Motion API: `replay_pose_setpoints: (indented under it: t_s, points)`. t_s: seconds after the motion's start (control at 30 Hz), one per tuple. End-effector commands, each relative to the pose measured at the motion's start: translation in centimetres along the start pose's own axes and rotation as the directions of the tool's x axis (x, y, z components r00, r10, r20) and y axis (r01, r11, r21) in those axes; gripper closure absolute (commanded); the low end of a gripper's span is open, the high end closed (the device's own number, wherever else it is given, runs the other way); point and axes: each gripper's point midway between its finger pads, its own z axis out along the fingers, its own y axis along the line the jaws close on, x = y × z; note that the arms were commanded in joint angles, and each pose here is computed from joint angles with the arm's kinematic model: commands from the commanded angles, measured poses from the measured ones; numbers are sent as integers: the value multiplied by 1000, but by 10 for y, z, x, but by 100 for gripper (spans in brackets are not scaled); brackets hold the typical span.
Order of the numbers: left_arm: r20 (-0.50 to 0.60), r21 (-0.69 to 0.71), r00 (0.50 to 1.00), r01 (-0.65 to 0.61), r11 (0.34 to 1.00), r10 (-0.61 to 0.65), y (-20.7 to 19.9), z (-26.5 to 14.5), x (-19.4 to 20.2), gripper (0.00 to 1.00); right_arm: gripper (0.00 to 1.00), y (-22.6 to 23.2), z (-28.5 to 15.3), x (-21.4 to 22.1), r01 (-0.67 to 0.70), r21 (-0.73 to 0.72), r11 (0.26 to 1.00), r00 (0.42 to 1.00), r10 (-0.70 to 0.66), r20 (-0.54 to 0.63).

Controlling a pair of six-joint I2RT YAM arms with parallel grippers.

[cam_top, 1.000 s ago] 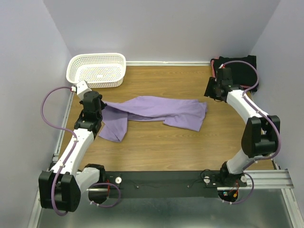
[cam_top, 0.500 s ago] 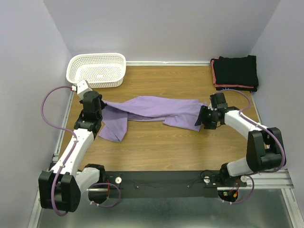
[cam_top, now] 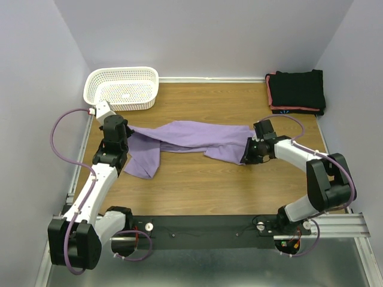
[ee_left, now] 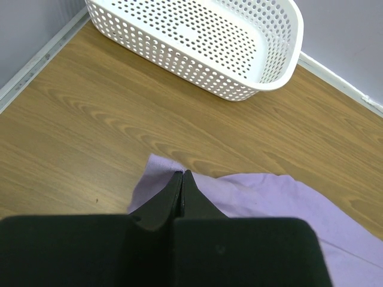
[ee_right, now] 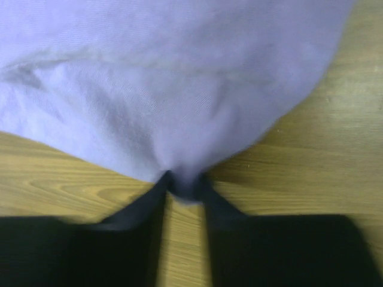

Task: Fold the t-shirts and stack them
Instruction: Flatten the tshirt out

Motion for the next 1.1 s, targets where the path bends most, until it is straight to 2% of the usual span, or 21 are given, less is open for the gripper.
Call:
replay_pose_setpoints:
  t_s: [0.0,0.03,0.07,0.3,0.5,0.57,0.73,0.87,0.93,1.0,1.07]
  points:
    - [65,-17,998,14,1000,-13,2,-5,-21,100,87,-6,-6,-7,-2,40,999,998,-1,63]
    - [73,-25,997,16,1000,-14,4,-6,-23,100,95,-4,-10,-12,3,40,999,996,-7,86]
    - [77,-33,997,18,999,-15,6,-6,-24,100,99,1,-23,-22,10,33,999,992,-14,124]
    - [114,-99,993,27,995,-16,19,-13,-33,100,100,7,-92,-56,62,125,990,975,-87,205]
    - [142,-115,990,34,993,-17,24,-20,-41,100,99,21,-117,-40,121,72,990,988,-128,89]
    - [138,-104,990,30,994,-16,22,-20,-40,100,99,27,-119,-50,135,67,989,986,-140,89]
    - [108,-58,994,2,998,4,13,-13,-32,100,96,50,-92,-95,174,55,983,982,-177,67]
    - [81,-25,996,-18,1000,20,6,-10,-25,100,92,76,-37,-153,197,35,980,979,-198,44]
    - [70,-14,997,-28,1000,29,4,-8,-23,100,87,78,-13,-169,195,44,980,980,-196,33]
    - [63,-14,997,-35,999,36,4,-7,-21,100,75,85,9,-188,195,38,980,980,-197,44]
    - [58,-18,998,-40,999,41,4,-5,-19,100,69,96,13,-202,202,9,979,976,-202,85]
